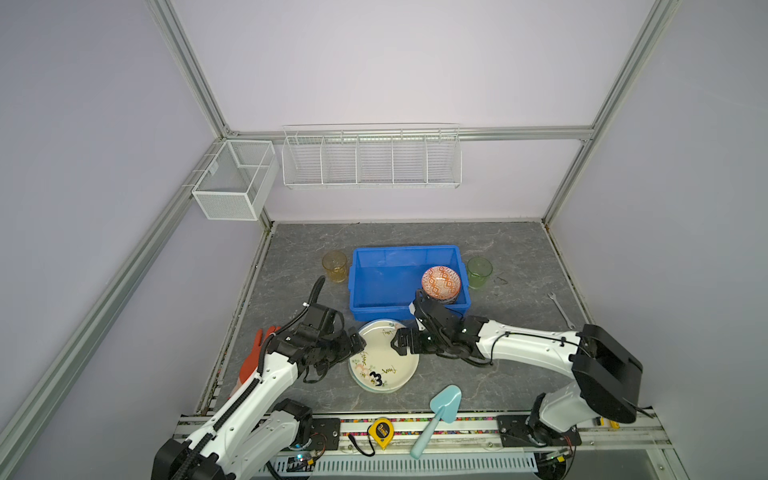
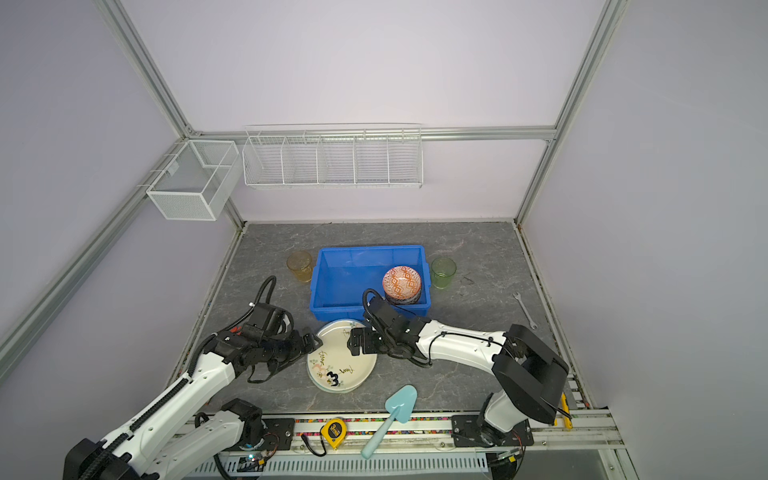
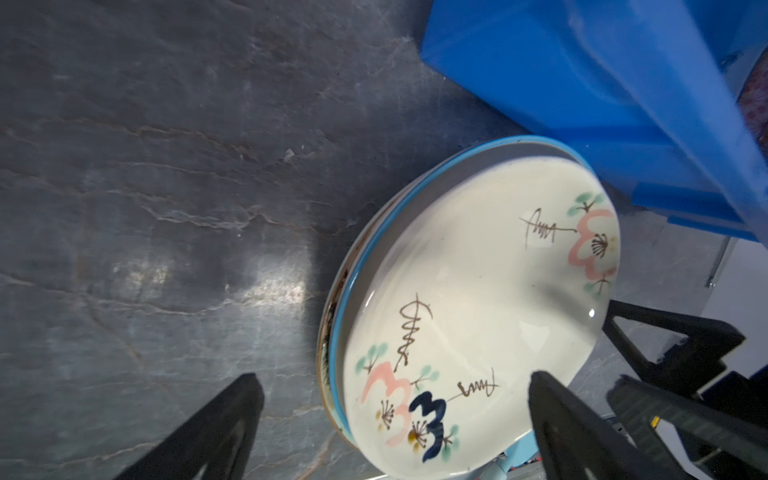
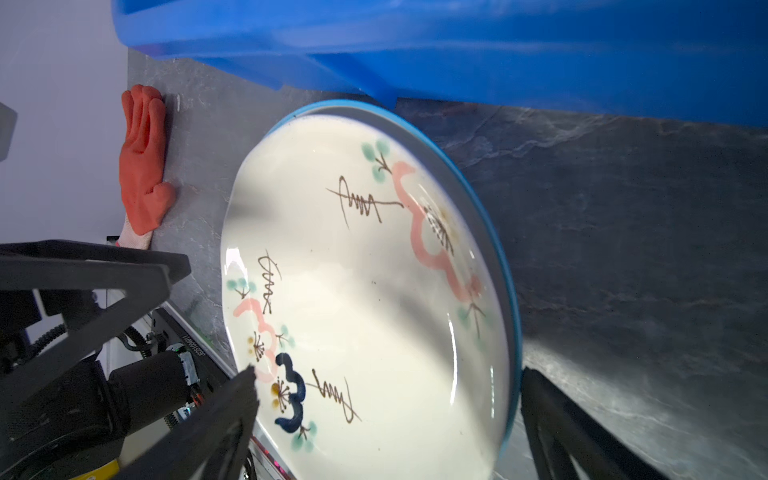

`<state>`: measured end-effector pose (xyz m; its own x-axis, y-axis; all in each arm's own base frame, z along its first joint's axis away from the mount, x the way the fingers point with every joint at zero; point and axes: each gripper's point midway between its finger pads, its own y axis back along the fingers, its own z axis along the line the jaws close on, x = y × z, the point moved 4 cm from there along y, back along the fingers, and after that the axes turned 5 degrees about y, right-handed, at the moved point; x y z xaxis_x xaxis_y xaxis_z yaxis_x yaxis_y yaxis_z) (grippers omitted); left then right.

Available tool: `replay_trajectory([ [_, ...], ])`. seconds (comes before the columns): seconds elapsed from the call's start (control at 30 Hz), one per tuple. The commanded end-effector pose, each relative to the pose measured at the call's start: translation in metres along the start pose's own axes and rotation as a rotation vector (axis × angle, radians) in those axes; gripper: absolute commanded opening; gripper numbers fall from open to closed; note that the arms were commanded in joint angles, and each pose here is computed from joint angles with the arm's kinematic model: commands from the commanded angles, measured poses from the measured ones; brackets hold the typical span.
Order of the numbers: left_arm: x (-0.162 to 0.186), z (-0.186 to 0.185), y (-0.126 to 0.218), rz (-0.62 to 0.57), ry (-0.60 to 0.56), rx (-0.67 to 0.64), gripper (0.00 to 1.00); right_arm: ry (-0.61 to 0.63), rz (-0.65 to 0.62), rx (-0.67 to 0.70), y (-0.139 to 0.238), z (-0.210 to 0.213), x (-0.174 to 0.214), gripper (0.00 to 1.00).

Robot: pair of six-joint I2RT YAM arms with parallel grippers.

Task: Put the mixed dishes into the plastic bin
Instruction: 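Lower both grippers onto opposite rims of the top flower-pattern plate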

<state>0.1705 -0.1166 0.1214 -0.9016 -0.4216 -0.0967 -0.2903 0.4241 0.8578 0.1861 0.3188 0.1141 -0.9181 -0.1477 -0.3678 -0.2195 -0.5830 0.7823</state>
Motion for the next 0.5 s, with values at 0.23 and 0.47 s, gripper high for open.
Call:
replay_trajectory([
  [0.23, 0.0, 0.0, -0.008, 0.025, 0.002, 0.019, 1.0, 0.0, 0.006, -0.034, -0.009, 0.021, 0.0, 0.98],
  [0.47, 0.0, 0.001, -0.01, 0.025, 0.005, 0.018, 1.0, -0.001, 0.004, -0.029, -0.012, 0.025, 0.002, 0.98],
])
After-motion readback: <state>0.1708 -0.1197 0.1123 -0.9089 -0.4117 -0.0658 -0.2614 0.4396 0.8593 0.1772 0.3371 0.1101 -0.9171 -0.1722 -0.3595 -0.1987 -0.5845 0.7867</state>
